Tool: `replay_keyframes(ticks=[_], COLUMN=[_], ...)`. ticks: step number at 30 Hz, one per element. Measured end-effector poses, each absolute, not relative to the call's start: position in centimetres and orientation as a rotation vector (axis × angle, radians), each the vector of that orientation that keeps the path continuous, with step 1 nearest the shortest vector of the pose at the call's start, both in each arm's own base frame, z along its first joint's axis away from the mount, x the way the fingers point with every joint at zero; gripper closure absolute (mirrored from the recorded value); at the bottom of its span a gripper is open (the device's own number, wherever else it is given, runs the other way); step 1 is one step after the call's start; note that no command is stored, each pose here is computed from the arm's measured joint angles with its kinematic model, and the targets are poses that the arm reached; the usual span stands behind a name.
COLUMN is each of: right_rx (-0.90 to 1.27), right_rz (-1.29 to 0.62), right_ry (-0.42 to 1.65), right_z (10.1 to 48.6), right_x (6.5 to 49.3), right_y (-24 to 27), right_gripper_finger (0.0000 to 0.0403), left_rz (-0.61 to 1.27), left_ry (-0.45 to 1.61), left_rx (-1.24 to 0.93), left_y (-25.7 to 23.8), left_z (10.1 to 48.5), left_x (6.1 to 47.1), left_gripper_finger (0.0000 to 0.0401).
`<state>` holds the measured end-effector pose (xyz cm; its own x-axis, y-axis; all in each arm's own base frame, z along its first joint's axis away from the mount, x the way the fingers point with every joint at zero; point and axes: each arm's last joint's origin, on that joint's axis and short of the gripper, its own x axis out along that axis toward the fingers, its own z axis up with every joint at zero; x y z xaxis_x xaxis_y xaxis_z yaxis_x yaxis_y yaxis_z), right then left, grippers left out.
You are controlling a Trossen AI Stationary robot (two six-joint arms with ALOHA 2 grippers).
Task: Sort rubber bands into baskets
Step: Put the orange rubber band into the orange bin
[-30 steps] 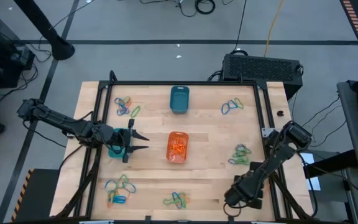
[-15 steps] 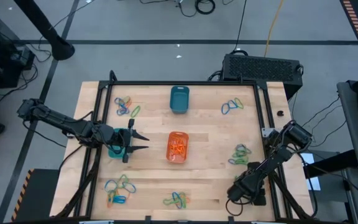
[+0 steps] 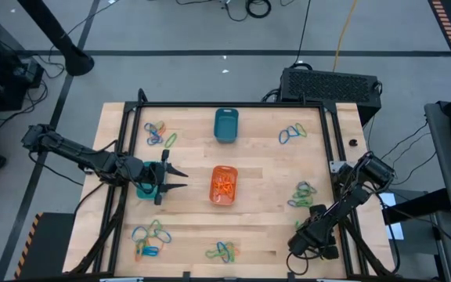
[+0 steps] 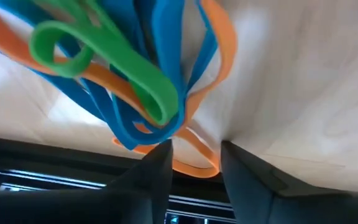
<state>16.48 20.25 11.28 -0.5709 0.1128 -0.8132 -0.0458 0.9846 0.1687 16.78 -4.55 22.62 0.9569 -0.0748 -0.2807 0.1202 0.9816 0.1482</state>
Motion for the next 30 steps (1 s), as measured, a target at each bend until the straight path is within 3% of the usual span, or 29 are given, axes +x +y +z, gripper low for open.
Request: replay_keyframes(ticks=[10, 15, 21, 26, 30], right_rx=[0.094, 0.104, 0.144, 0.253, 0.258], right_rz=[0.134, 0.112, 0.007, -0.097, -0.169], right_ry=[2.160, 2.207, 2.196, 2.020, 1.752], right_z=[11.2, 12.0, 15.8, 19.8, 23.0], right_x=[16.6, 16.7, 17.2, 18.5, 20.2], right_y=[20.3, 20.3, 19.9, 19.3, 18.5], right_gripper_finger=[0.0398, 0.0398, 0.0401, 0.0402, 0.0402], left_rz=[-0.100, -0.099, -0.099, -0.099, -0.100], left_ry=[0.278, 0.278, 0.277, 0.277, 0.277], left_rx=[0.165, 0.165, 0.165, 0.165, 0.164], left_y=[-4.6, -4.6, -4.6, -4.6, -4.6], left_z=[22.6, 22.6, 22.6, 22.6, 22.6], left_x=[16.8, 16.8, 16.8, 16.8, 16.8], left_gripper_finger=[0.0257, 0.0257, 0.0257, 0.0257, 0.0257])
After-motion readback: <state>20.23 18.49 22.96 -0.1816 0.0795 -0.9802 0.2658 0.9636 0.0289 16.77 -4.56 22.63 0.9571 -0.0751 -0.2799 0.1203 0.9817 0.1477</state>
